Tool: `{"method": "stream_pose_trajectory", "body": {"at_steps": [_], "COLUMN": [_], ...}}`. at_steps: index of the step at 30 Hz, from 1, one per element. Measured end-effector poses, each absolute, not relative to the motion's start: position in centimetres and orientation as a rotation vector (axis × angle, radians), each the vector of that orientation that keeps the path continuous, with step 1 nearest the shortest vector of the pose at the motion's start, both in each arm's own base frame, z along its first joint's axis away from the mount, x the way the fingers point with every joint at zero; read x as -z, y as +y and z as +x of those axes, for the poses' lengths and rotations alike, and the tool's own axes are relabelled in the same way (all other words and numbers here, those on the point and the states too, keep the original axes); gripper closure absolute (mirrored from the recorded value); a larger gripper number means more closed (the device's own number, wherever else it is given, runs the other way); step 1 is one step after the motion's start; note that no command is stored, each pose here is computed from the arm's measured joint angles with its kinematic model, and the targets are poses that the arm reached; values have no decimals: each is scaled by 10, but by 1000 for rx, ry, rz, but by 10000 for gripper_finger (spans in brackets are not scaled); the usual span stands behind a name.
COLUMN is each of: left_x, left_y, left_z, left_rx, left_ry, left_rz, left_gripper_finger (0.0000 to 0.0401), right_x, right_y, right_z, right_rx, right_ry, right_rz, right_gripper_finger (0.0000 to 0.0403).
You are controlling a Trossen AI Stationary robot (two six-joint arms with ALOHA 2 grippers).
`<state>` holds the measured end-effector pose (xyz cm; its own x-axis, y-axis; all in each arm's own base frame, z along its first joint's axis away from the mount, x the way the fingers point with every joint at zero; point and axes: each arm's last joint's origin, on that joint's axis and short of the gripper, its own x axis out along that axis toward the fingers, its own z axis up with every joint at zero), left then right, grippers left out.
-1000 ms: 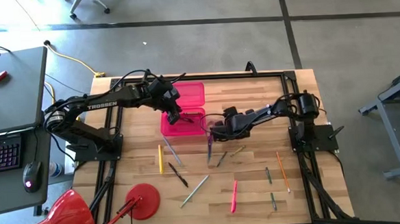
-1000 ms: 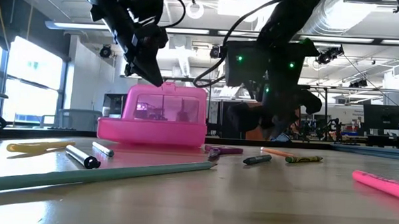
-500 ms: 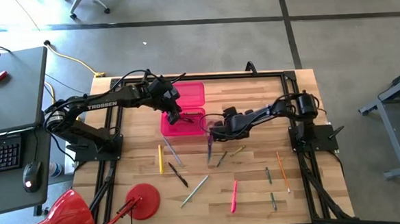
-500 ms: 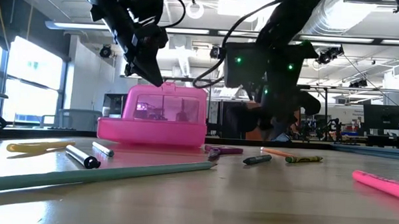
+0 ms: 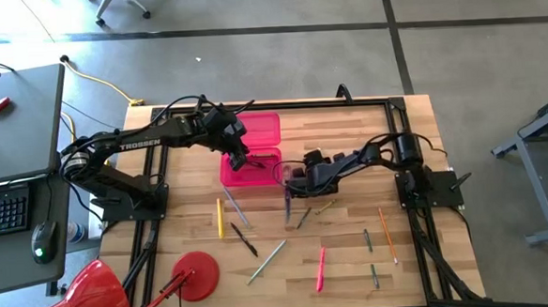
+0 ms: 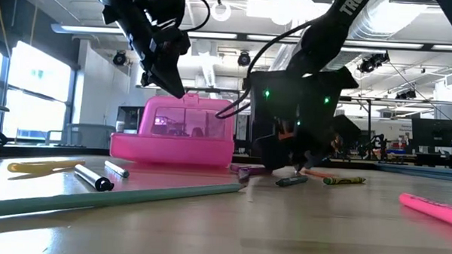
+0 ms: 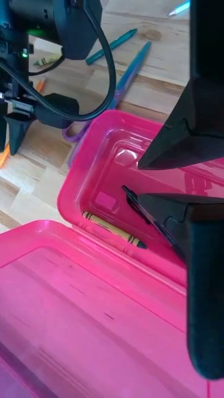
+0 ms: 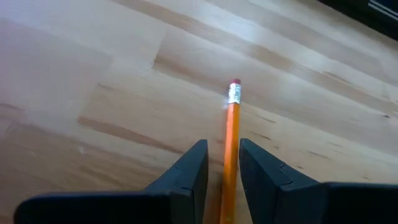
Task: Pick & place school supplies into a supply box
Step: Put the top yellow pencil into the pink supply box
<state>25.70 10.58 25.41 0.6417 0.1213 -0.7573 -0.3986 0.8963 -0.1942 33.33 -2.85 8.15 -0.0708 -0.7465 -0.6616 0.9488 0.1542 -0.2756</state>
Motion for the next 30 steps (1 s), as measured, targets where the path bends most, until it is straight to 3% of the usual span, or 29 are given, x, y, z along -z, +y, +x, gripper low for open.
{"method": "stream_pose_trajectory", "body": {"at_steps": [12,25,30], "left_x": [-254,-254,-254], "left_y": [106,106,106], "left_z": [257,257,257], "left_rx": [-303,-304,-314], "left_ry": [826,825,821], "left_rz": [-364,-372,-397], "left_gripper_finger": [300,300,300], "right_x": [-62,-22,-22], "right_y": [-25,-4,-5], "right_z": [331,289,291], "right_rx": [1455,1349,1329], "right_ry": [760,398,384], "right_rz": [334,294,282], "right_gripper_finger": [329,330,359]}}
